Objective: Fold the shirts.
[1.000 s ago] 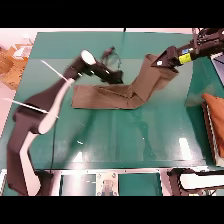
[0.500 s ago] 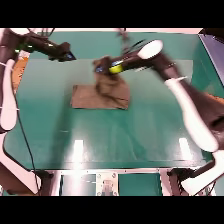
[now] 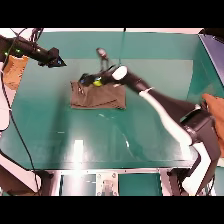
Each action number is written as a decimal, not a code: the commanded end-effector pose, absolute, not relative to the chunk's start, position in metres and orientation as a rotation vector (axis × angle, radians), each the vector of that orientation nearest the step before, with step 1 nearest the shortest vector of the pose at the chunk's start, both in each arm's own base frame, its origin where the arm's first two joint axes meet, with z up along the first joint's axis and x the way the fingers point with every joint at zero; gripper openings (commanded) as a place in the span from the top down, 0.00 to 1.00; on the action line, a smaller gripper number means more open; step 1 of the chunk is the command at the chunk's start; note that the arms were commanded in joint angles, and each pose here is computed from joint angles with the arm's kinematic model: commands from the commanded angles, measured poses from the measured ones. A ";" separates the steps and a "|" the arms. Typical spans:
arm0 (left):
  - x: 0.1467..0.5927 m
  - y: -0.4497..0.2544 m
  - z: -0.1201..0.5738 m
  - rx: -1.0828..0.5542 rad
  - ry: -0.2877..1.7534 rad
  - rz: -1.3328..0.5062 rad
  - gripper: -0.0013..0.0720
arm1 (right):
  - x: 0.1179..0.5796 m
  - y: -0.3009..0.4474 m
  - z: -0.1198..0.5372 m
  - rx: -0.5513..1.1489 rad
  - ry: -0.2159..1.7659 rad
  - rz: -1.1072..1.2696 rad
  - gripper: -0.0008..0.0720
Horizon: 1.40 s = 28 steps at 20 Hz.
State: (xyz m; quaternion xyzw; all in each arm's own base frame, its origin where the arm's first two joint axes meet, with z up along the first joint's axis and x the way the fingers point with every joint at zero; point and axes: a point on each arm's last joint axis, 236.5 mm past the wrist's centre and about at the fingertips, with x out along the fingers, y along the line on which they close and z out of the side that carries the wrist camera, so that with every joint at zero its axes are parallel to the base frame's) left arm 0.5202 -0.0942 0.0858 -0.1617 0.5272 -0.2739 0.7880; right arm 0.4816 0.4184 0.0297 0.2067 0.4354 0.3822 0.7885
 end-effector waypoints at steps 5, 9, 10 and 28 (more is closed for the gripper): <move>0.518 -0.091 0.082 -0.328 1.145 -0.595 0.94 | 0.483 0.196 0.003 0.619 1.330 0.642 0.24; 0.517 -0.091 0.082 -0.327 1.147 -0.594 0.94 | 0.469 0.169 -0.054 0.725 1.404 0.509 0.24; 0.517 -0.091 0.082 -0.328 1.147 -0.595 0.94 | 0.465 0.173 -0.067 0.743 1.410 0.487 0.24; 0.514 -0.092 0.081 -0.327 1.160 -0.601 0.94 | 0.523 0.199 0.184 0.665 0.861 0.694 0.96</move>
